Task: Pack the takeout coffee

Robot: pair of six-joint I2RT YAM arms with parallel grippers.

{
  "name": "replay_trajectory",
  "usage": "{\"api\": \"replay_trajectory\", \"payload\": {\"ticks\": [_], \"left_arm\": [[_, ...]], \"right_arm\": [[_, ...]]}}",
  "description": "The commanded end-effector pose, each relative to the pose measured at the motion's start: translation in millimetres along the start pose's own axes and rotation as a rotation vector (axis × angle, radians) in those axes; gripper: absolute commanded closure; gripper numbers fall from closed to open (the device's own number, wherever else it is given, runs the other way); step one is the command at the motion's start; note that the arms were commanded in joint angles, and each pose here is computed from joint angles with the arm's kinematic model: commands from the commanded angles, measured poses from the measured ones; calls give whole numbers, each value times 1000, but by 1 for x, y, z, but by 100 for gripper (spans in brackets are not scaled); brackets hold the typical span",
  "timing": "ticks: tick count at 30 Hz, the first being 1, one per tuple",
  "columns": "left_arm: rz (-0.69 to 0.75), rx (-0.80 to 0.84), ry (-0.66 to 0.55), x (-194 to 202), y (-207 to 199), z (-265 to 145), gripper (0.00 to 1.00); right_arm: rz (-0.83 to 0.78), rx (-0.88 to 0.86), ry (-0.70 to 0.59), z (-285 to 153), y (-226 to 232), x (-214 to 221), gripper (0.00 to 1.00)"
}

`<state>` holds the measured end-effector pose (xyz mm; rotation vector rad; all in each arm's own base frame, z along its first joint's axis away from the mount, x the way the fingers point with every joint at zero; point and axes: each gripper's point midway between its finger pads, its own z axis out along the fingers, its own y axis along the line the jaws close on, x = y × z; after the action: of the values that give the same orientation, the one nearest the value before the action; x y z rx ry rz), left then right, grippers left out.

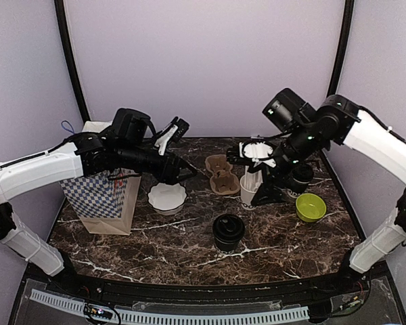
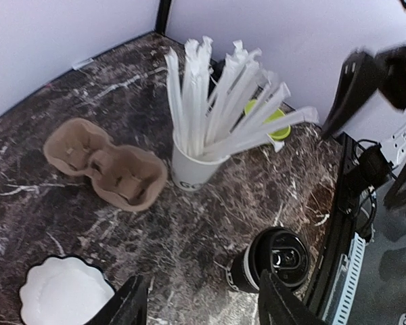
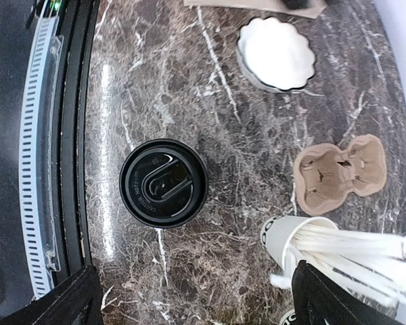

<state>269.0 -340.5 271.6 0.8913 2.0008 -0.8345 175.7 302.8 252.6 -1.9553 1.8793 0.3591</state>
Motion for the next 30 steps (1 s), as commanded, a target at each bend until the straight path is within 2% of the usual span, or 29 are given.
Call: {"api": "replay_trajectory", "payload": {"ticks": [1, 5, 9, 14, 18, 23, 25, 26, 30], "left_arm": [[-53, 82, 188, 41, -25, 19, 42], [-121, 114, 247, 59, -30, 33, 42], [-188, 156, 288, 73, -39, 40, 42], [-253, 204, 314, 84, -53, 48, 42], [-278, 207, 305, 84, -58, 57, 43], [-299, 236, 334, 93, -67, 70, 43], [-293, 231, 343, 95, -67, 75, 43], [-292, 226, 348, 96, -67, 76, 43], [-304, 207, 368, 101, -62, 87, 43]], "right_arm": [[53, -60, -178, -35, 14, -1, 1], [131, -83, -260, -39, 20, 12, 1], [280, -45, -292, -26, 11, 36, 1], [416, -146, -348, -6, 24, 56, 1], [522, -215, -442, -5, 23, 68, 1], [585, -211, -425, 5, 13, 72, 2], [581, -268, -400, 17, 17, 70, 1], [574, -303, -397, 21, 20, 68, 5], [597, -351, -476, 19, 17, 53, 56]]}}
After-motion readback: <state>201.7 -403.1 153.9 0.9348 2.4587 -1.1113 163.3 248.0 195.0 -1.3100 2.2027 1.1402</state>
